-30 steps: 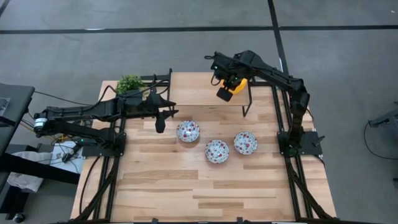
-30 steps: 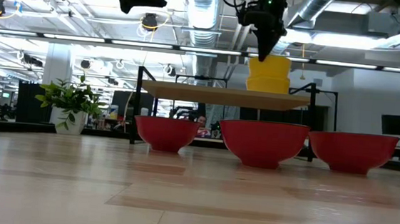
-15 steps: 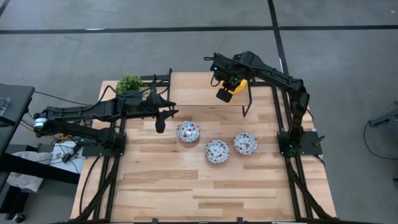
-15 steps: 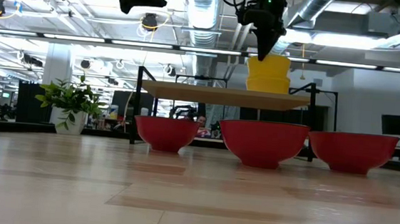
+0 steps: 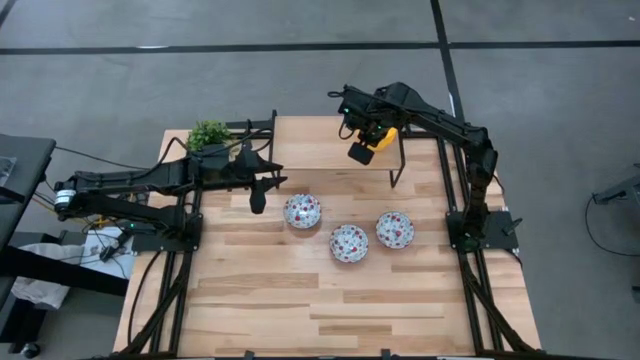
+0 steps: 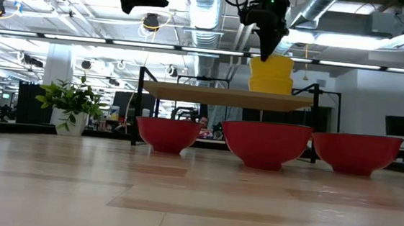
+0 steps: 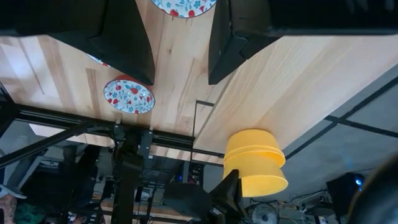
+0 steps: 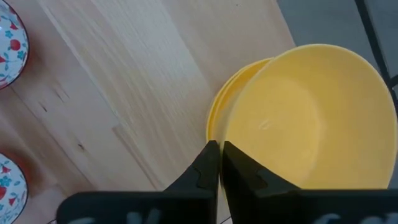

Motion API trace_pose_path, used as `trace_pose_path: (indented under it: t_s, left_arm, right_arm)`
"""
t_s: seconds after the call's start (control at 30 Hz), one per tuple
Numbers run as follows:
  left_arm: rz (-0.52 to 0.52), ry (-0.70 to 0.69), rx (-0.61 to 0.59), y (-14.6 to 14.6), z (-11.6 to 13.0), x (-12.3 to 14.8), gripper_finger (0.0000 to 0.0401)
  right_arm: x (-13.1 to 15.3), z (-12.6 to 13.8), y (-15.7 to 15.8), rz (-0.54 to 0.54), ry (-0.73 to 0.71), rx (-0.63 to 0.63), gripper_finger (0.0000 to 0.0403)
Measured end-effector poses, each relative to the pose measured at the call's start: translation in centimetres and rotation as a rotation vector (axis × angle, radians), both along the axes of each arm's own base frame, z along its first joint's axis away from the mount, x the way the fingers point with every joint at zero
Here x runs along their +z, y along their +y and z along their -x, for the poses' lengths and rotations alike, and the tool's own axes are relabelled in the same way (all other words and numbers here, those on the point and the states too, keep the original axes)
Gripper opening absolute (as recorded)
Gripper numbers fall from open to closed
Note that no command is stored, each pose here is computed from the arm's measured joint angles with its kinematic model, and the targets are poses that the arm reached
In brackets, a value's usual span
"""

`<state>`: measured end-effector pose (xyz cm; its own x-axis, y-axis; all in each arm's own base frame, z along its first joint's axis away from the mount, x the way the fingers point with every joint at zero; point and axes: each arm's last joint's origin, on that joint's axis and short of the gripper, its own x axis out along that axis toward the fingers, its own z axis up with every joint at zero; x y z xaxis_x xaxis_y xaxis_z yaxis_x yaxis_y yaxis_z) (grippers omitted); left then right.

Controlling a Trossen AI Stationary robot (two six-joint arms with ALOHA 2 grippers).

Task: Pick & Place Mini bowls
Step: Stack the yellow bowl on top of the yellow bowl on the shelf

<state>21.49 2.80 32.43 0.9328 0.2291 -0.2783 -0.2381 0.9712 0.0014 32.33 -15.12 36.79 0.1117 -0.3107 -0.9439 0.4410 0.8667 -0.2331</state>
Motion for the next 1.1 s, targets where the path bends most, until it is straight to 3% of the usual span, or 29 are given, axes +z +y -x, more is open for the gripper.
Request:
trace_pose_path:
  t_s: [0.33, 0.63, 0.97, 1.1]
  left_arm:
    - [0.000, 0.000, 0.000, 0.00, 0.00, 0.00, 0.0150]
    - [0.000, 0.000, 0.000, 0.00, 0.00, 0.00, 0.0150]
    - [0.000, 0.000, 0.000, 0.00, 0.00, 0.01, 0.0150]
    - [0.000, 0.000, 0.000, 0.01, 0.00, 0.01, 0.0150]
  right_arm:
    - [0.02, 0.10, -0.18, 0.027, 0.012, -0.014, 0.0053]
    - [0.04, 0.15, -0.23, 0.046, 0.023, -0.020, 0.0058]
    - [0.00, 0.12, -0.16, 0.008, 0.008, -0.007, 0.0006]
    - [0.01, 0.13, -0.20, 0.016, 0.010, -0.012, 0.0003]
